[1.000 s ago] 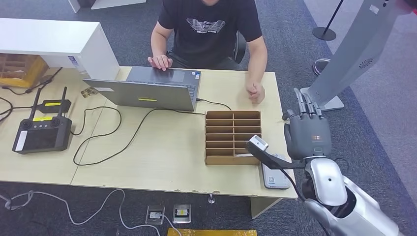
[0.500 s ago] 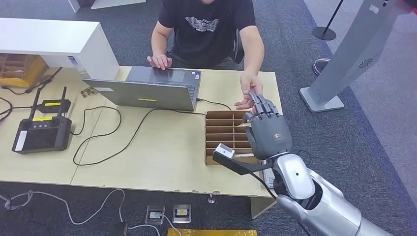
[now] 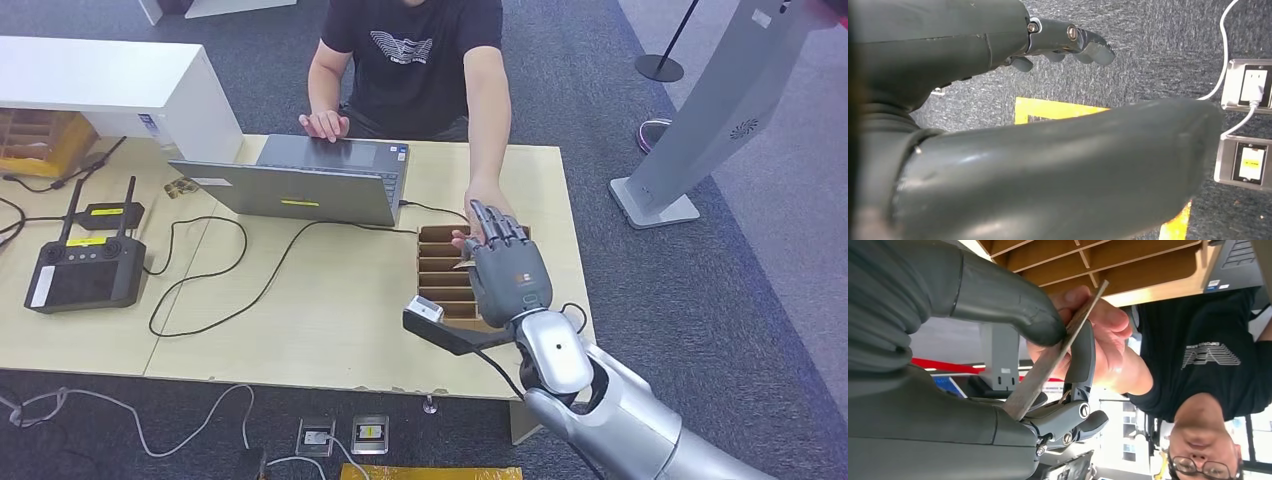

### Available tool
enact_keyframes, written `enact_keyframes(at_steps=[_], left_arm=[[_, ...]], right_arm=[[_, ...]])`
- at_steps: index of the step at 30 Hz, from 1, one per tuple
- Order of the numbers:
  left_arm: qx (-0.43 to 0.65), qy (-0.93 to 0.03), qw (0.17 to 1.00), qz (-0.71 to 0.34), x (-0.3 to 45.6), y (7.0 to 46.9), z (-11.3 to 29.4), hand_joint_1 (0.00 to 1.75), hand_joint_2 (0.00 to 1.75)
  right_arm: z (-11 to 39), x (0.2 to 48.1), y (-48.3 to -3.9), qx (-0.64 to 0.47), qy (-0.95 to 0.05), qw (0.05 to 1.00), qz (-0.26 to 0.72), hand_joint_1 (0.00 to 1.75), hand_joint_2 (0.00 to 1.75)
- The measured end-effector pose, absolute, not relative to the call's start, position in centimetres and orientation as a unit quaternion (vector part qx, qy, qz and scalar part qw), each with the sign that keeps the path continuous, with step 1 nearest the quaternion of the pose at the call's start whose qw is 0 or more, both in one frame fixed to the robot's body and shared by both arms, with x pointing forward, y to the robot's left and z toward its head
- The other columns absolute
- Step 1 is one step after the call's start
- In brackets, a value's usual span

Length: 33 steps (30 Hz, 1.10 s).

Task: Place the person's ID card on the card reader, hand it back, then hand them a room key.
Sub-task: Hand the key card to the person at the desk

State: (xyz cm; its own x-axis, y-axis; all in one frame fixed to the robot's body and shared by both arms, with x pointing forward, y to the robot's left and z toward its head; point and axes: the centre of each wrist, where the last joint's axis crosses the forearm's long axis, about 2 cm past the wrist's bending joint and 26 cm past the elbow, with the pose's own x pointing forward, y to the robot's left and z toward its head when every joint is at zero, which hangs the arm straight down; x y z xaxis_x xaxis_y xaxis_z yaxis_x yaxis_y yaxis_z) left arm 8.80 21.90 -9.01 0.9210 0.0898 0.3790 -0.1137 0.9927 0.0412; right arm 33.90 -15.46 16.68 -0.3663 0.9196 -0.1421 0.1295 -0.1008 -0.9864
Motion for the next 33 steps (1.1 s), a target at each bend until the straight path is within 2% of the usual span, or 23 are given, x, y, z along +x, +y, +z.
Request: enact_keyframes(at_steps=[2,4,8,14,18,33], left_arm=[[0.030,-0.192,0.980,0.049,8.7,21.8,-9.0,0.00,0.00],[0.031,-0.192,0.980,0.048,8.7,21.6,-8.9,0.00,0.00],[0.029,-0.194,0.979,0.047,8.7,21.3,-8.8,0.00,0.00],[0.020,-0.196,0.979,0.044,8.8,21.1,-8.7,0.00,0.00],[0.020,-0.194,0.980,0.047,8.7,21.2,-8.7,0.00,0.00],[0.016,-0.175,0.983,0.056,7.4,21.7,-9.0,0.00,0.00]], right_arm=[[16.5,34.0,-15.6,-0.463,-0.573,0.333,0.588,0.00,1.75],[16.3,34.1,-15.7,-0.476,-0.566,0.328,0.588,0.00,1.75],[16.0,34.2,-15.9,-0.490,-0.555,0.323,0.590,0.00,0.00],[15.8,34.3,-16.1,-0.489,-0.546,0.327,0.597,0.00,0.00],[16.3,34.0,-16.0,-0.475,-0.539,0.350,0.601,0.00,1.75],[21.4,31.1,-17.7,-0.438,-0.561,0.401,0.577,0.00,1.75]])
